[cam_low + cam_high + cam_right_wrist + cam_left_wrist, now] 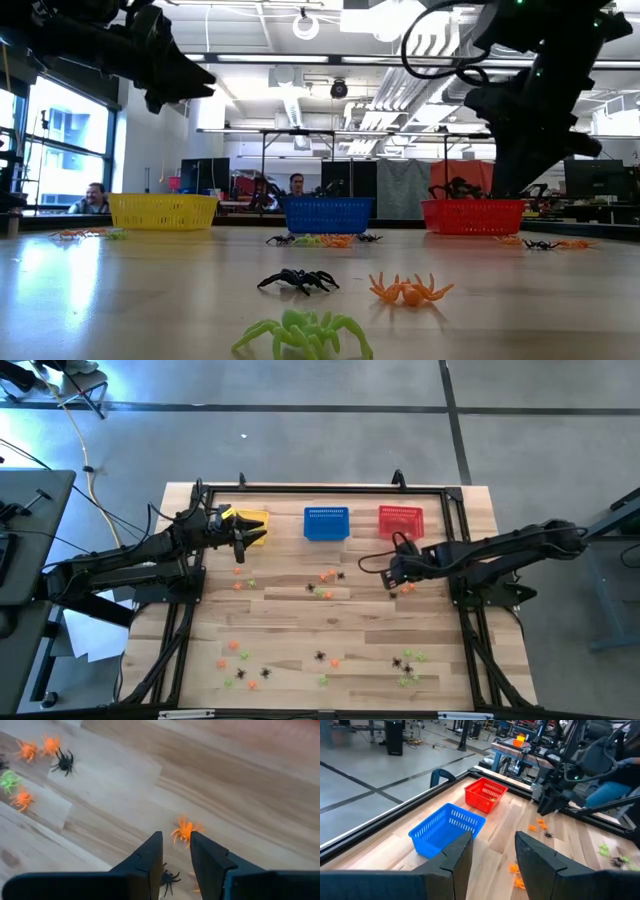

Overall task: Sort Halloween decoration
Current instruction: Put the orange spider toy into the blue basket

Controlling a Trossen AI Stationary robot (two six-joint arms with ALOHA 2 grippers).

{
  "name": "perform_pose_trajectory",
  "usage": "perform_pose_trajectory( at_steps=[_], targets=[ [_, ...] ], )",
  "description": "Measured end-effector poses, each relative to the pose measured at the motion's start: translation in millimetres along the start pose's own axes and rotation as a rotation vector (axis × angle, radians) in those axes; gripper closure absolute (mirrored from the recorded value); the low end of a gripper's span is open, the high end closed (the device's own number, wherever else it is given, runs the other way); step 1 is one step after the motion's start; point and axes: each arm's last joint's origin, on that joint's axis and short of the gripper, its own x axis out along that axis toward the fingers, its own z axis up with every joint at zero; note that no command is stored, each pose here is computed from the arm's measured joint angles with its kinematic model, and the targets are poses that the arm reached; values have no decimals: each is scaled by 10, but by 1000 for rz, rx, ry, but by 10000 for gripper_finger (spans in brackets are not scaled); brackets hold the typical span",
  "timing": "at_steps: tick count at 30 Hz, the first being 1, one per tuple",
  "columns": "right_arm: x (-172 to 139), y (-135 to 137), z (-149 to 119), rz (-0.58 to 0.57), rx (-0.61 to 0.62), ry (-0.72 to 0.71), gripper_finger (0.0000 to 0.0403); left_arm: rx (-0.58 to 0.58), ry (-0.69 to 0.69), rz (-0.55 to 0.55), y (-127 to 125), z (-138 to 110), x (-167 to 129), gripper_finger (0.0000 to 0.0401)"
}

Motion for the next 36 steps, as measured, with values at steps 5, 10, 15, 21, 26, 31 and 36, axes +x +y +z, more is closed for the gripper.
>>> perform_pose_trajectory(
  at_steps=[5,10,15,21,26,31,36],
  targets=[
    [84,-19,-35,25,11,9,269,0,4,1,1,-3,0,266],
    [147,-45,-63,-1,15,28,236,0,6,1,1,-6,0,266],
    [294,-32,-98,-61,0,63,224,3,7,-1,1,-6,0,266],
    [504,-2,-145,-117,-22,99,224,8,6,-1,0,-6,0,266],
    [619,1,-142,-163,-28,101,224,9,7,-1,1,-7,1,266],
    [640,-19,-121,-182,-9,101,231,8,15,1,2,-14,0,266],
    [639,-28,-115,-194,-1,102,279,8,23,3,4,-22,0,266]
  ],
)
